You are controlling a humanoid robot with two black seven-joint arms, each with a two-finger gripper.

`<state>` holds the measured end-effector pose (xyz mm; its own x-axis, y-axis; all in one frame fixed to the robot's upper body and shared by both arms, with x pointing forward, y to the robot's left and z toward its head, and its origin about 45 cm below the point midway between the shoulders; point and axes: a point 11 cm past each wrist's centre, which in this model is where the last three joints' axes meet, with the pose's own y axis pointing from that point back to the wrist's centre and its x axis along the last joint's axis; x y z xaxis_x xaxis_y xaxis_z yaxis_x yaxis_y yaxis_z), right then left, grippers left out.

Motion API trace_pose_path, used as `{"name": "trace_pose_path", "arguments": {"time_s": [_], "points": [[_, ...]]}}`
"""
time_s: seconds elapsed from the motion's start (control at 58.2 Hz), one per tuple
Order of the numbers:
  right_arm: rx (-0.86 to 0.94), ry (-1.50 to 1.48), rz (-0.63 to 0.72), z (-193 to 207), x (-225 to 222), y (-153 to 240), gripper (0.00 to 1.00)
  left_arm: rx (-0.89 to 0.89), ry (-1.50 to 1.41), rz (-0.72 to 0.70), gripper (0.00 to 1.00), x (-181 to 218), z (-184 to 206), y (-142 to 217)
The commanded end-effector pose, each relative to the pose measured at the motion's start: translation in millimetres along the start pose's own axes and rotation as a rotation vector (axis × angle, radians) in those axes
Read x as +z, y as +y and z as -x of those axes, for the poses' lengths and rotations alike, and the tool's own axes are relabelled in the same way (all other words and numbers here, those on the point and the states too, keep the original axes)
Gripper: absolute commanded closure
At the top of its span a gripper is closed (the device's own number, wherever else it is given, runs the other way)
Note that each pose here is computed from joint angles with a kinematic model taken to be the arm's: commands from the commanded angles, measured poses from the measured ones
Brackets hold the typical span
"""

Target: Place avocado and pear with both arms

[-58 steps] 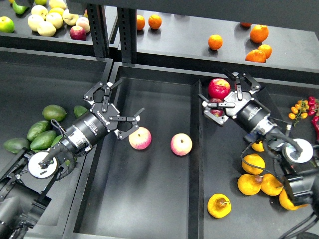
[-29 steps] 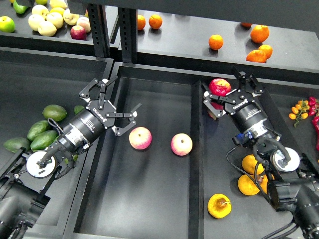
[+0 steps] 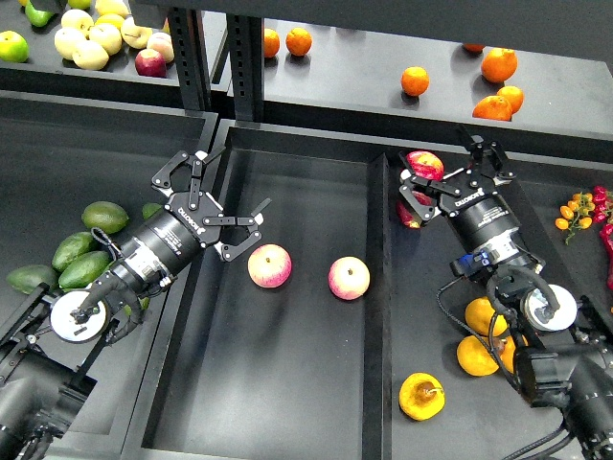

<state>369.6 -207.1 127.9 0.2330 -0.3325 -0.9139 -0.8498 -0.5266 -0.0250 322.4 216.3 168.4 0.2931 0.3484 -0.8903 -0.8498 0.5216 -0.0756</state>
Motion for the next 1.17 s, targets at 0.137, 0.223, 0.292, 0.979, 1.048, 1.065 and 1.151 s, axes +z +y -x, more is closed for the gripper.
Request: {"name": "trace_pose_path", "arguments": {"time_s": [0.137, 0.223, 0.292, 0.979, 1.048, 1.065, 1.151], "points": [[-0.005, 0.027, 0.029, 1, 13, 12, 0.00, -0.012, 0.001, 0.014, 0.01, 0, 3, 0], [-0.012, 0.029, 0.027, 4, 13, 11, 0.00, -0.014, 0.000, 0.025, 0.01, 1, 4, -1], [-0.018, 0.040, 0.029, 6, 12, 12, 0.00, -0.015, 0.000, 0.027, 0.01, 1, 5, -1], [-0.053, 0.076, 0.022, 19, 2, 3, 0.00, -0.043, -0.026, 0.026, 0.01, 13, 16, -23], [-0.056, 0.078, 0.022, 20, 2, 2, 0.00, -0.046, -0.027, 0.027, 0.01, 14, 17, -23], [-0.056, 0.078, 0.021, 20, 1, 2, 0.00, -0.046, -0.027, 0.027, 0.01, 14, 17, -23], [-0.056, 0.078, 0.014, 20, -1, 1, 0.00, -0.046, -0.027, 0.027, 0.01, 14, 17, -23]]}}
